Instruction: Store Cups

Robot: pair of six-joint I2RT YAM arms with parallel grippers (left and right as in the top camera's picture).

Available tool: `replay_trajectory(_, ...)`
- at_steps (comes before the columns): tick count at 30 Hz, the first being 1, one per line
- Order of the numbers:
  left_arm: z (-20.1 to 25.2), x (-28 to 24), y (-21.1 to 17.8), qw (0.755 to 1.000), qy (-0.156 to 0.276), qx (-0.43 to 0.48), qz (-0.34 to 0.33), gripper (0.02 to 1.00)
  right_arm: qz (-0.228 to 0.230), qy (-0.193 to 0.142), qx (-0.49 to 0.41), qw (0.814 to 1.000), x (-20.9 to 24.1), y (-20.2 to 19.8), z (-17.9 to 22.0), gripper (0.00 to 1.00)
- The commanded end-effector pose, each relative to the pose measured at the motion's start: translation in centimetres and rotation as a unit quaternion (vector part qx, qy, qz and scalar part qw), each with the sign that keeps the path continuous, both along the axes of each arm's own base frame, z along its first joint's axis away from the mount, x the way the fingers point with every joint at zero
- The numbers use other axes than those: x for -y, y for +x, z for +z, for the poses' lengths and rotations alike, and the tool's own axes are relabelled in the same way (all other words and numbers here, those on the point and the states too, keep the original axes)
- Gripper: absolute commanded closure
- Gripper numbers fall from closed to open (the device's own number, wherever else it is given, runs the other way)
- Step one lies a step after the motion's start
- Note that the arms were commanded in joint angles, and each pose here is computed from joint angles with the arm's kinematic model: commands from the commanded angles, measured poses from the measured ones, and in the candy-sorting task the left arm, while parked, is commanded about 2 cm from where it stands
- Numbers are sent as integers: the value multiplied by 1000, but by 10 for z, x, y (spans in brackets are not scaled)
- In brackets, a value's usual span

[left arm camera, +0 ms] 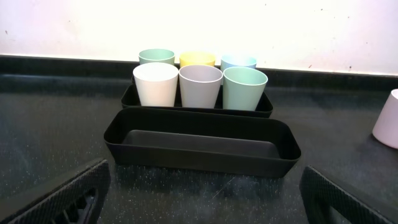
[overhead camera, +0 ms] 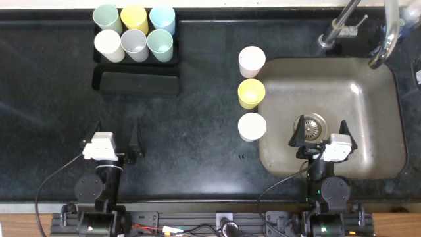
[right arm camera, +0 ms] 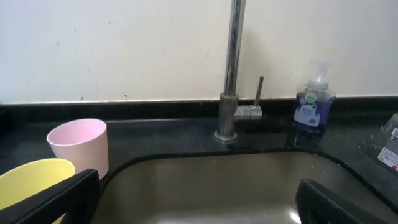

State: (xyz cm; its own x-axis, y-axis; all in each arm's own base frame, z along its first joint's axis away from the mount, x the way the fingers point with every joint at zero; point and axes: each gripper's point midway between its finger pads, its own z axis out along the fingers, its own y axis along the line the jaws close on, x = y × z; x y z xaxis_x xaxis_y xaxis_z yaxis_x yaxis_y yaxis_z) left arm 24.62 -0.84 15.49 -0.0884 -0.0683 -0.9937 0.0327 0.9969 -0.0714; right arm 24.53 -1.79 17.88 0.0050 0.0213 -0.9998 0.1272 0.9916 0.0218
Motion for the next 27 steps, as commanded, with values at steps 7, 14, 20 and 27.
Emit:
replay_trajectory(7,2,-1,-1,1000,7,5,1,18,2,0,0,1000,-1,0,-3,3)
replay_trajectory(14,2,-1,-1,1000,7,5,1,18,2,0,0,1000,-1,0,-3,5)
replay_trajectory(20,2,-1,-1,1000,7,5,1,18,2,0,0,1000,-1,0,-3,5)
replay_trajectory(27,1,-4,0,1000,8,4,10,18,2,0,0,1000,-1,0,-3,3)
